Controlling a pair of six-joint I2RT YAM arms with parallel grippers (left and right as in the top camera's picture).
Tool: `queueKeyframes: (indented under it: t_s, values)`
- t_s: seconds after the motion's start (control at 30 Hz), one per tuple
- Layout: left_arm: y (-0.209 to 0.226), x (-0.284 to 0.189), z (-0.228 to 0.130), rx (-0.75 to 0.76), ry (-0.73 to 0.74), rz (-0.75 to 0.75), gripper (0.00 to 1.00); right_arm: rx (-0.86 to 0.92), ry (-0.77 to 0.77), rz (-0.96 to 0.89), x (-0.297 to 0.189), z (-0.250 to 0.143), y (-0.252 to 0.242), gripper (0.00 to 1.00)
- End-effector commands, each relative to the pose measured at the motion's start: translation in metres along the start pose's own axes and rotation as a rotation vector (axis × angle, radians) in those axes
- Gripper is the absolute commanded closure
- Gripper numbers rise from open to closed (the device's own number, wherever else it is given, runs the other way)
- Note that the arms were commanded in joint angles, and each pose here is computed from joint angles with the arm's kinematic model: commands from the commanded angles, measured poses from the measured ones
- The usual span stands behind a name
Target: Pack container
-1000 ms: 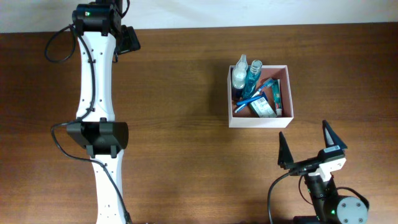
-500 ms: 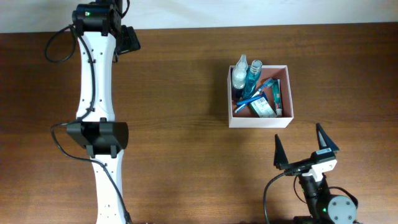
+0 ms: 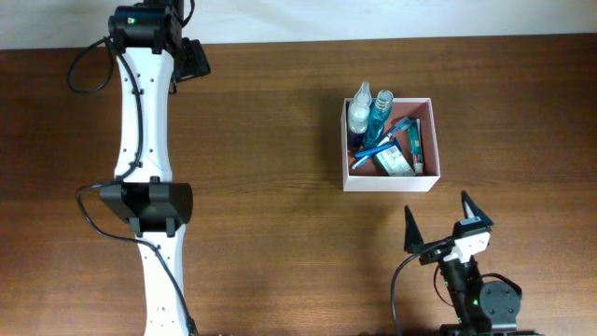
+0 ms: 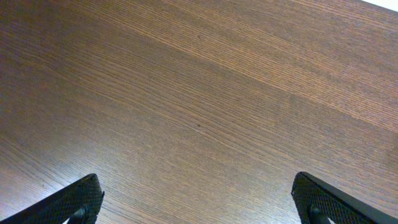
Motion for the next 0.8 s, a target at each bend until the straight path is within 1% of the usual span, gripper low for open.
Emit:
queueKeyframes:
  t_s: [0.0,0.07,0.77]
  values:
    - [0.0,0.0032,-0.0002,-0.01,0.007,0.001,0.0,0.009,0.043,0.007,-0.0004,-0.0072,0.0028,0.01]
    - [0.0,0.0032,-0.0002,-0.01,0.007,0.001,0.01,0.02,0.088,0.021,-0.0009,-0.0137,0.005,0.01]
    - [0.0,0.0032,-0.0002,-0.01,0.007,0.001,0.01,0.019,0.083,0.02,-0.0008,-0.0131,0.0048,0.01]
Point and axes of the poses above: each gripper's point midway between its finger pads, its own x axis out along the fingers, its own y axis along the line the jaws close on, z = x × y, the point moved 10 cm from there along -x, back along the fingers, and after that the axes turned 15 degrees about -x, right-handed, at the moved point
